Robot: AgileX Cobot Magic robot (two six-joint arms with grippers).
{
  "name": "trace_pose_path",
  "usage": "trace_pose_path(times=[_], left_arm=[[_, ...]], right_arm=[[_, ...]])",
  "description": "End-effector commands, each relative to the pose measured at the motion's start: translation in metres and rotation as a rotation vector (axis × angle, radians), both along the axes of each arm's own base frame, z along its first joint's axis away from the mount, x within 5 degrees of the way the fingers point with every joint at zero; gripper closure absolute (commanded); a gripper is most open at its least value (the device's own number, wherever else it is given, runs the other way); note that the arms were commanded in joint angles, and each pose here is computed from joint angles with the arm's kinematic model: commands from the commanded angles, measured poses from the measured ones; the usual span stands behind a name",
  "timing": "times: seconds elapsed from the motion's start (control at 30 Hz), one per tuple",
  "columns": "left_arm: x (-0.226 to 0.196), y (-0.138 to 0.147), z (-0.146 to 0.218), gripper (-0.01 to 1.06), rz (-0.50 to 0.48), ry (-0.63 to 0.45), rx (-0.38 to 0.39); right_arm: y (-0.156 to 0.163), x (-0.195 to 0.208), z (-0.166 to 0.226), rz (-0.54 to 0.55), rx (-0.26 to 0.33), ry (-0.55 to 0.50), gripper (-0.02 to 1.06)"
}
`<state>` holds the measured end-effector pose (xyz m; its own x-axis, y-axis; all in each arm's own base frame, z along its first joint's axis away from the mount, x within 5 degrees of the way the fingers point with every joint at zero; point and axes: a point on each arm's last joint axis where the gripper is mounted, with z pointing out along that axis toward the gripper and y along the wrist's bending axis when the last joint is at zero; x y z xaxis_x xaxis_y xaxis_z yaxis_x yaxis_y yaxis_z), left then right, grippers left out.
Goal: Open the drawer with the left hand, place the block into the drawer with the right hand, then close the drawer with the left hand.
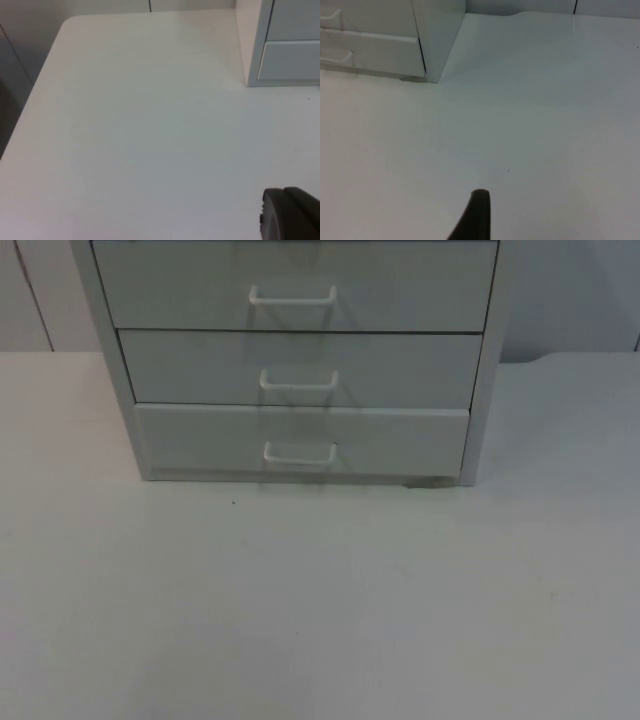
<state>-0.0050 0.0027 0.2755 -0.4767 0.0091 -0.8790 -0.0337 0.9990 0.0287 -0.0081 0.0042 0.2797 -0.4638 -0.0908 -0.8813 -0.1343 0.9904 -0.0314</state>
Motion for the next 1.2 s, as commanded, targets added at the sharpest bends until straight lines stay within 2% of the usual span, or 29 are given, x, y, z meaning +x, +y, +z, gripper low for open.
trace_pose_path(times=[0.0,0.33,0.43,0.47,0.53,0.57,0.6,0.67,0.7,0.8,0.83,0.9,1.17], left_arm=[[0.0,0.0004,-0.001,1.05,0.006,-0.003,-0.005],[0.0001,0.0005,-0.001,1.05,-0.014,-0.003,-0.004],[0.0001,0.0005,-0.001,1.0,-0.014,-0.003,-0.004],[0.0001,0.0005,-0.001,0.92,-0.014,-0.003,-0.004],[0.0001,0.0005,-0.001,0.7,-0.014,-0.003,-0.004],[0.0001,0.0005,-0.001,0.52,-0.014,-0.003,-0.004],[0.0001,0.0005,-0.001,0.52,-0.014,-0.003,-0.004],[0.0001,0.0005,-0.001,0.11,-0.014,-0.003,-0.004],[0.0001,0.0005,-0.001,0.0,-0.014,-0.003,-0.004],[0.0001,0.0005,-0.001,0.0,-0.014,-0.003,-0.004],[0.0001,0.0005,-0.001,0.0,-0.014,-0.003,-0.004],[0.0001,0.0005,-0.001,0.0,-0.014,-0.003,-0.004],[0.0001,0.0005,-0.001,0.0,-0.014,-0.003,-0.004]], right_arm=[[-0.0003,0.0,0.0008,-0.003,-0.001,-0.016,0.24],[-0.0003,0.0,0.0008,-0.003,-0.001,-0.016,0.24],[-0.0003,0.0,0.0008,-0.003,-0.001,-0.016,0.24],[-0.0003,0.0,0.0008,-0.003,-0.001,-0.016,0.24],[-0.0003,0.0,0.0008,-0.003,-0.001,-0.016,0.24],[-0.0003,0.0,0.0008,-0.003,-0.001,-0.016,0.24],[-0.0003,0.0,0.0008,-0.003,-0.001,-0.016,0.24],[-0.0003,0.0,0.0008,-0.003,-0.001,-0.016,0.24],[-0.0003,0.0,0.0008,-0.003,-0.001,-0.016,0.24],[-0.0003,0.0,0.0008,-0.003,-0.001,-0.016,0.21],[-0.0003,0.0,0.0008,-0.003,-0.001,-0.016,0.16],[-0.0003,0.0,0.0008,-0.003,-0.001,-0.016,0.0],[-0.0003,0.0,0.0008,-0.003,-0.001,-0.016,-0.01]])
